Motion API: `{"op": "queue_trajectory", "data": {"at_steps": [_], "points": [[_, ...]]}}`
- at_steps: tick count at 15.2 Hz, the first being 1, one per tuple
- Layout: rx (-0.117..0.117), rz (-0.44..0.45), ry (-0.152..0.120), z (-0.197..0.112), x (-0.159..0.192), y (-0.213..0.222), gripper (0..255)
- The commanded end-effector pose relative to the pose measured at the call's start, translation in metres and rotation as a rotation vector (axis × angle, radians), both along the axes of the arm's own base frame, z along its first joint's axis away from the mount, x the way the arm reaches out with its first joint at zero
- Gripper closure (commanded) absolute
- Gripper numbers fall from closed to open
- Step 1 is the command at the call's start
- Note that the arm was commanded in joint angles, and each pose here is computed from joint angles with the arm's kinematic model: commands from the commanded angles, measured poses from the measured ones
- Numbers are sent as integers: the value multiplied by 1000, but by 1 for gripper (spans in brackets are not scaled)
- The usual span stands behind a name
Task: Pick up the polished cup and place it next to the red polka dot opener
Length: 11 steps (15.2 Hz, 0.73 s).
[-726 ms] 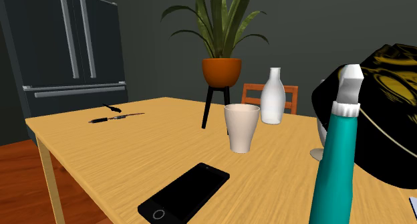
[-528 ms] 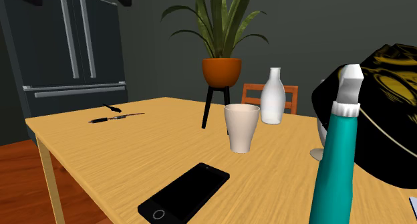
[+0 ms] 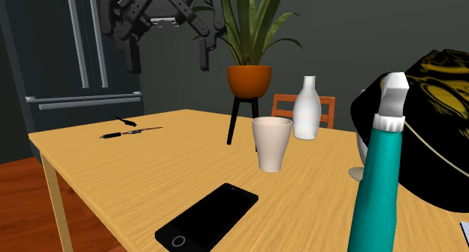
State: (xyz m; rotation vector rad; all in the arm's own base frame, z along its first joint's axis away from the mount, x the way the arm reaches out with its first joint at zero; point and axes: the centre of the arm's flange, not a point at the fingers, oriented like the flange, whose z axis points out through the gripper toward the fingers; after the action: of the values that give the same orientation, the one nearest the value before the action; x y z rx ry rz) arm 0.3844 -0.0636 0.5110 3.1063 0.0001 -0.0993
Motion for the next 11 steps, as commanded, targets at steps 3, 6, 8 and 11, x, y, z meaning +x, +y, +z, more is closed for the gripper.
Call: {"op": "queue_trajectory", "data": {"at_steps": [3, 6, 8, 11], "points": [[-29, 11, -25, -22, 36, -20, 0], [-50, 19, -42, -40, 64, -34, 0], [-65, 24, -53, -51, 83, -44, 0], [-86, 32, -71, -67, 112, -58, 0]]}}
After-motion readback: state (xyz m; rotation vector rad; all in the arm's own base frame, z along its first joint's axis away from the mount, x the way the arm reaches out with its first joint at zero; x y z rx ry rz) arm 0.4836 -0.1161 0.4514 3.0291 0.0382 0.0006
